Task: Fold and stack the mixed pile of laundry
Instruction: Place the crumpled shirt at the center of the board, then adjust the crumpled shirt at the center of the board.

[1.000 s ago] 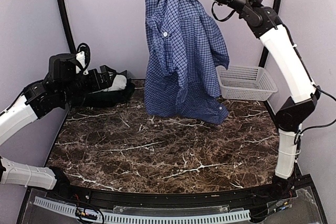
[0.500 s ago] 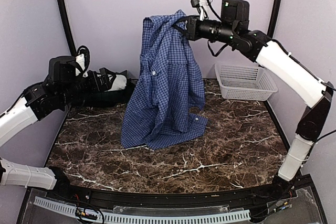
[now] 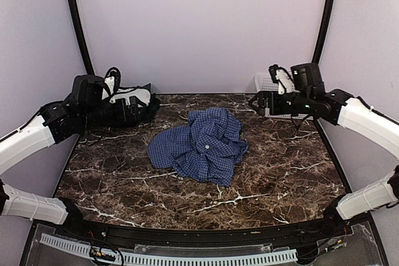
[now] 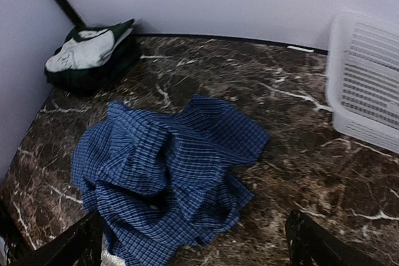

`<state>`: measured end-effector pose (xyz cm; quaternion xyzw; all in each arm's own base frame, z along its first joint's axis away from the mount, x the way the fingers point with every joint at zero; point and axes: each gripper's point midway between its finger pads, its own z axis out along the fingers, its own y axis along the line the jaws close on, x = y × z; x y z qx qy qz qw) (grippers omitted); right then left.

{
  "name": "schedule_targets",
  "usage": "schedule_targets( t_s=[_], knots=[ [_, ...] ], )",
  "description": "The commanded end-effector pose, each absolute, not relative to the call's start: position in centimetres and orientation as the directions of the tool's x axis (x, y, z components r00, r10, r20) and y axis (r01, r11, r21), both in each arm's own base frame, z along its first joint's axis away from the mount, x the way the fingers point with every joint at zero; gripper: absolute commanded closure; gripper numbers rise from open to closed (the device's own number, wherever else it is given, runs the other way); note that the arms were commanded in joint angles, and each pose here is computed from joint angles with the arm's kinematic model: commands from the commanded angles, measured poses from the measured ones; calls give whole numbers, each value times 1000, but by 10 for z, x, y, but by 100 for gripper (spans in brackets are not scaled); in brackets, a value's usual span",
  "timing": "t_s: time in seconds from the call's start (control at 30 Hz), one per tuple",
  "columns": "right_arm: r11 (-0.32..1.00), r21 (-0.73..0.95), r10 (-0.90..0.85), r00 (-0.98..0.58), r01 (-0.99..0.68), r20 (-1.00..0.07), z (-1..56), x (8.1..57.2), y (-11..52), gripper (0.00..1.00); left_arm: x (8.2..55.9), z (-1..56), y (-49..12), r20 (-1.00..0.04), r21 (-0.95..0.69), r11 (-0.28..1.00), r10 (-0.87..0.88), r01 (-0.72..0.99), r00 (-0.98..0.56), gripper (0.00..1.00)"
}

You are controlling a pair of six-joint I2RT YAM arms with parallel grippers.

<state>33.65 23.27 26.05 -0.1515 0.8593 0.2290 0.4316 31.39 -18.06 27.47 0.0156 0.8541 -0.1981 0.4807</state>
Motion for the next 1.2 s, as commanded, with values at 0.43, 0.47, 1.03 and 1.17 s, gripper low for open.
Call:
schedule_targets(
  t_s=[0.43,0.47,1.03,1.17],
  knots=[
    [668,393,-163,-639,-633,-752,235,325,269,8,301,123,-238,-583,-237,939,68,249,-810,1],
    [660,379,-188,-631,-649,-752,235,330,281,8,306,122,-239,-585,-238,941,58,239,-809,1],
    [728,124,-484,-634,-674,-603,144,392,384,9,366,49,-239,-425,-301,949,-49,90,-904,21],
    [783,76,-475,-673,-617,-566,132,386,349,11,368,48,-221,-415,-316,947,-91,50,-905,60]
  ],
)
